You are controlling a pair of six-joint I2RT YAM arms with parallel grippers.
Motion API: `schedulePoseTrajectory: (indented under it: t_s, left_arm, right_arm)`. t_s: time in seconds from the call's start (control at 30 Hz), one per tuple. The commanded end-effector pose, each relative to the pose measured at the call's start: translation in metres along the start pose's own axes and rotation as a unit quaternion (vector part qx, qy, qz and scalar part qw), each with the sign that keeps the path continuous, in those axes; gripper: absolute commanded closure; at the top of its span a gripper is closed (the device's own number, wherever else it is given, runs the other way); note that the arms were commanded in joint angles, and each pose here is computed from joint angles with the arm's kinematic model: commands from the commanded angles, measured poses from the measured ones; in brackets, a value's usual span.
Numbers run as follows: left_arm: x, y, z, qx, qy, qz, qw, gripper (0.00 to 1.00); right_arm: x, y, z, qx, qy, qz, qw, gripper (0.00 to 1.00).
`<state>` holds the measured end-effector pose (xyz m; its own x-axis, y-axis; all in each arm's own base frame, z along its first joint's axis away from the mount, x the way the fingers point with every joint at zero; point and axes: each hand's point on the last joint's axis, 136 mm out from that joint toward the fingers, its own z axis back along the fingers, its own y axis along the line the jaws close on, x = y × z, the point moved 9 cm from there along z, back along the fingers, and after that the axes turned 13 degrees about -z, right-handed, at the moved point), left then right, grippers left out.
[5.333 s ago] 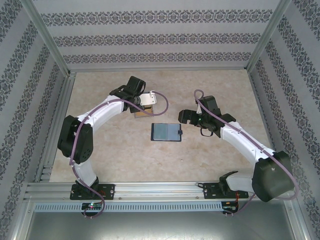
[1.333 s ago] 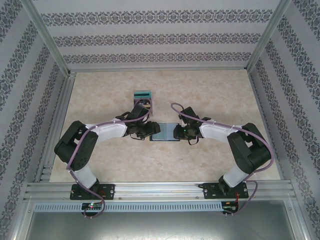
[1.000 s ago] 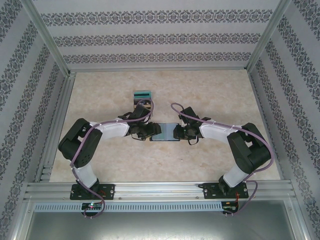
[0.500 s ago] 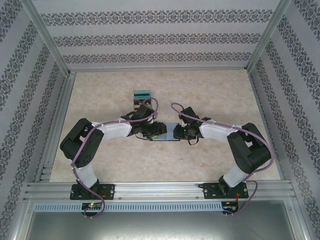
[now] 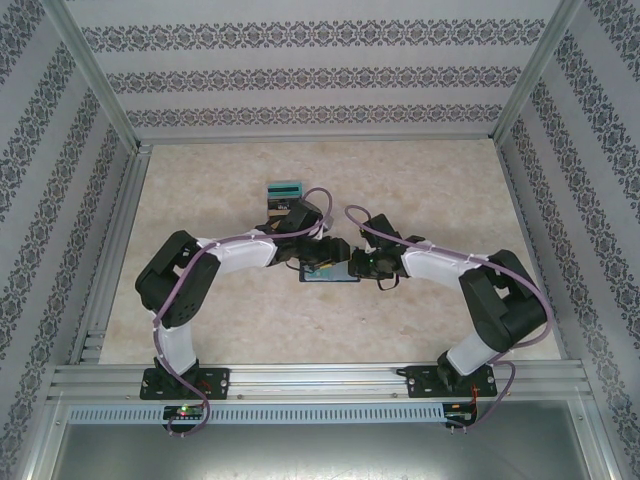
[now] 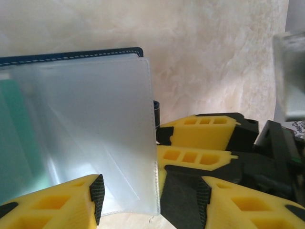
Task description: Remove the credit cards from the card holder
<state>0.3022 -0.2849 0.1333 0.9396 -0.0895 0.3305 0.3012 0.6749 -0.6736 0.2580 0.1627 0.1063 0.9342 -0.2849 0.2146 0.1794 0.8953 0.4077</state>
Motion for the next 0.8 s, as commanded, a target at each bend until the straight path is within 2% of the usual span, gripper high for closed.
schedulePoseTrajectory:
  t_s: [0.0,0.17,0.37,0.57,0.77]
  left_arm:
    - [0.005,-0.010,-0.007,-0.020,0.003,-0.022,1.000,0.44]
    - [0.004,-0.008,-0.006,-0.007,0.002,-0.021,1.000,0.44]
    - [0.005,-0.002,0.013,0.032,-0.025,-0.020,0.999,0.45]
    - [0.004,0.014,0.048,0.086,-0.060,-0.009,0.994,0.56]
    - [-0.010,0.041,0.077,0.135,-0.075,0.019,0.988,0.65]
  right_arm:
    - [0.005,-0.008,0.013,-0.007,-0.031,-0.022,0.999,0.62]
    - [0.006,-0.015,0.020,0.000,-0.039,-0.037,0.999,0.62]
    - [0.010,-0.009,0.026,0.016,-0.040,-0.038,0.998,0.62]
    - [0.017,0.004,0.032,0.042,-0.038,-0.035,0.998,0.64]
    - [0.022,0.022,0.037,0.068,-0.033,-0.026,0.997,0.65]
